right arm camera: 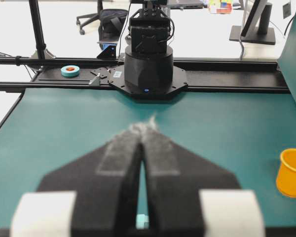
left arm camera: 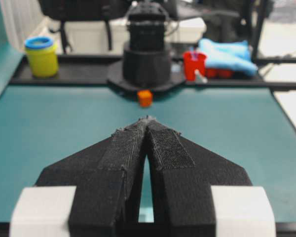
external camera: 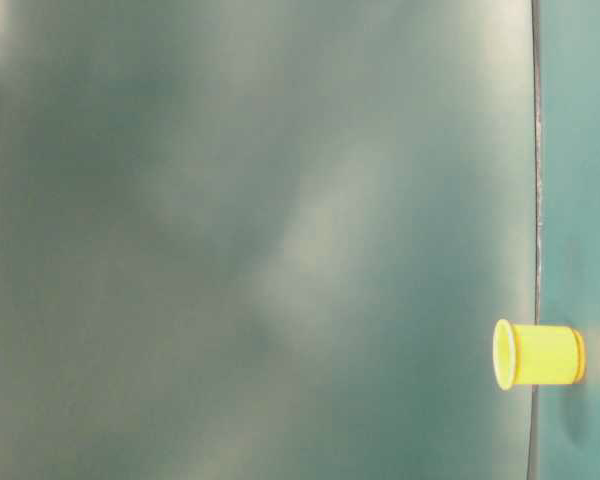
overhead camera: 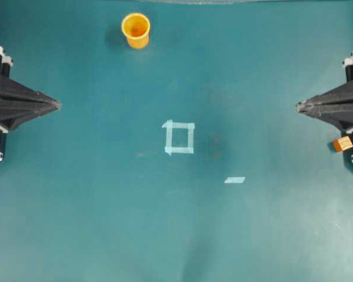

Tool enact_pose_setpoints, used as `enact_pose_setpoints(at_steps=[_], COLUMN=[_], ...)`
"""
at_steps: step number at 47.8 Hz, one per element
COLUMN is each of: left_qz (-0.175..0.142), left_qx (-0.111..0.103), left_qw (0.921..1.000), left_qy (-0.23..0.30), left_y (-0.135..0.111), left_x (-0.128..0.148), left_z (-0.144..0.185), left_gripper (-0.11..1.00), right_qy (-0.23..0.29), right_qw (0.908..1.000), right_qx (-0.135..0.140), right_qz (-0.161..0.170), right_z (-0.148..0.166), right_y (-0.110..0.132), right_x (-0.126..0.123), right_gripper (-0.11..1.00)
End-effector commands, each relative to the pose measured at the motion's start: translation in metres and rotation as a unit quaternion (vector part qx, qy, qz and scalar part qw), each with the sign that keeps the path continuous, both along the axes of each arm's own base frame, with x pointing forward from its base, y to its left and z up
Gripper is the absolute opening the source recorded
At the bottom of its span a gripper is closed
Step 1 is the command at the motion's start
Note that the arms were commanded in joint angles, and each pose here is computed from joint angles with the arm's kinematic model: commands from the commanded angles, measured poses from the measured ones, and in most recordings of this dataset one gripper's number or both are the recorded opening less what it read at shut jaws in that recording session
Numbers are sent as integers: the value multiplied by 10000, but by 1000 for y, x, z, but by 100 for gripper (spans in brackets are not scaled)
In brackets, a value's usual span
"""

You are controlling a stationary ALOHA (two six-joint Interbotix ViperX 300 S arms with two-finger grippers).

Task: Hold the block with right arm and the cup with left arm, then put the block into the cup.
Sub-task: 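Move the left gripper toward the orange cup and open it around the rim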

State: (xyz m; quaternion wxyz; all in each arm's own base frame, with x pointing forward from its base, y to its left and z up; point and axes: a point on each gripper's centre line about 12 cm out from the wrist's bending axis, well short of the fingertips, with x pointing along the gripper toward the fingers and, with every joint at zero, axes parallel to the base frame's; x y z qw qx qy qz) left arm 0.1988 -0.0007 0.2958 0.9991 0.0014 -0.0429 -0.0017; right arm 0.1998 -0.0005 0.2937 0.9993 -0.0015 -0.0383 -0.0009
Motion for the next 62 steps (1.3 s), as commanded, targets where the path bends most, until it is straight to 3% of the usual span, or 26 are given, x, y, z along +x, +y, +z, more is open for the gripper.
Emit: enact_pose_setpoints(at_steps=[1,8,15,28,35,44,52,56,62], left_qz=[494,1056,1493,1684,1687,1887,2210,2310,2390], left_qx=[28,-60,-125,-186,-187,-295,-513,-558,-577], left_qw=[9981,9891,9795,9706,9684,9584,9462,9411,9343], left_qy=[370,1025,1350,1710,1825,2121,2306,2403,2582], left_y=[20,45,66,82,87,105,130,141,156], left_x=[5,8,11,28,41,54,64,71,84], left_z=[-5,-15,-23,-41,-49,-61,-70,-75,-84], left_gripper=[-1,0,1,5,18,50,81,87,88], right_qy=[-62,702,1661,2493,2797,3069,3246,3418,3785], right_qw=[10000,9973,9848,9628,9514,9401,9333,9271,9124], right_qx=[60,200,457,968,1208,1384,1426,1424,1424], right_qz=[-39,-116,-237,-380,-456,-529,-562,-584,-633], right_z=[8,2,-3,-7,-9,-9,-7,-8,-10], right_y=[-2,-5,-9,-9,-9,-9,-9,-8,-8], right_x=[3,9,11,5,1,-3,-6,-9,-14], right_gripper=[0,0,0,0,0,1,19,33,52])
